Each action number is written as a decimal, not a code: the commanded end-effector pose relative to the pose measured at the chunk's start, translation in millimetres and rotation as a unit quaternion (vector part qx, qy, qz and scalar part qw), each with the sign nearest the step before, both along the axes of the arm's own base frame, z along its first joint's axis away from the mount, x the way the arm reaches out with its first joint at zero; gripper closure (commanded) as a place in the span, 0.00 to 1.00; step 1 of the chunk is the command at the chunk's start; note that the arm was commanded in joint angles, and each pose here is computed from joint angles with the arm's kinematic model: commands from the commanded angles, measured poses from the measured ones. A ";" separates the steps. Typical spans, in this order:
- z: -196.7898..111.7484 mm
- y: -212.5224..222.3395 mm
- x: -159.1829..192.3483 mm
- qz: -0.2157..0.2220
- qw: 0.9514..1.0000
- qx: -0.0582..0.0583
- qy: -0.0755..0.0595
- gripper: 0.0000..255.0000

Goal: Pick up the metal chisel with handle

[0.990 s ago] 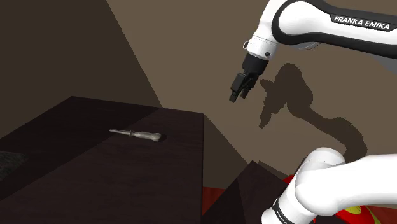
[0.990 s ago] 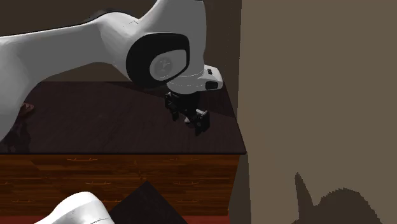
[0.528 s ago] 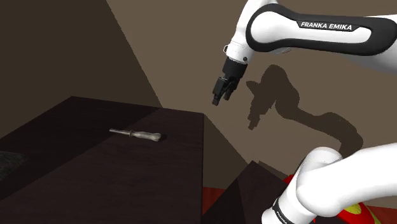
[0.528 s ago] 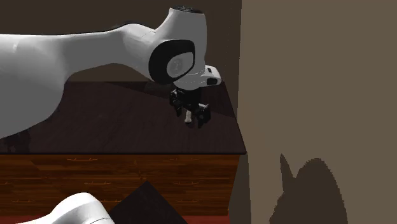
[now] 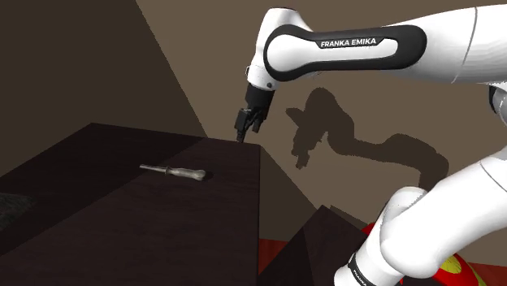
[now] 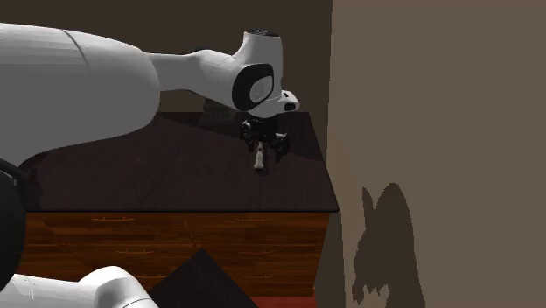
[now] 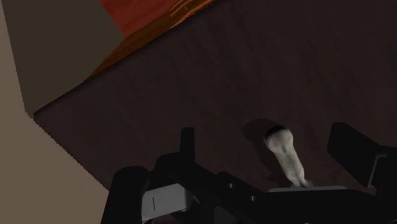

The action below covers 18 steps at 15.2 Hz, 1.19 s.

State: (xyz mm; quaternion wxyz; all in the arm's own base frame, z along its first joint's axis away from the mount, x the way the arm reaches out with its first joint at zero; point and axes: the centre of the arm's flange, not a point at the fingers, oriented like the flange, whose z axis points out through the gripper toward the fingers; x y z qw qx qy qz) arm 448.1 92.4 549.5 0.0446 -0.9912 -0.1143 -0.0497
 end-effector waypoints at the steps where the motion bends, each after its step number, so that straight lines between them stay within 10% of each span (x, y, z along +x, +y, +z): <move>1: -10.4 17.2 18.2 0.014 1.000 -0.004 0.000 0.00; 18: -103.6 180.7 153.6 0.129 0.991 -0.043 0.002 0.00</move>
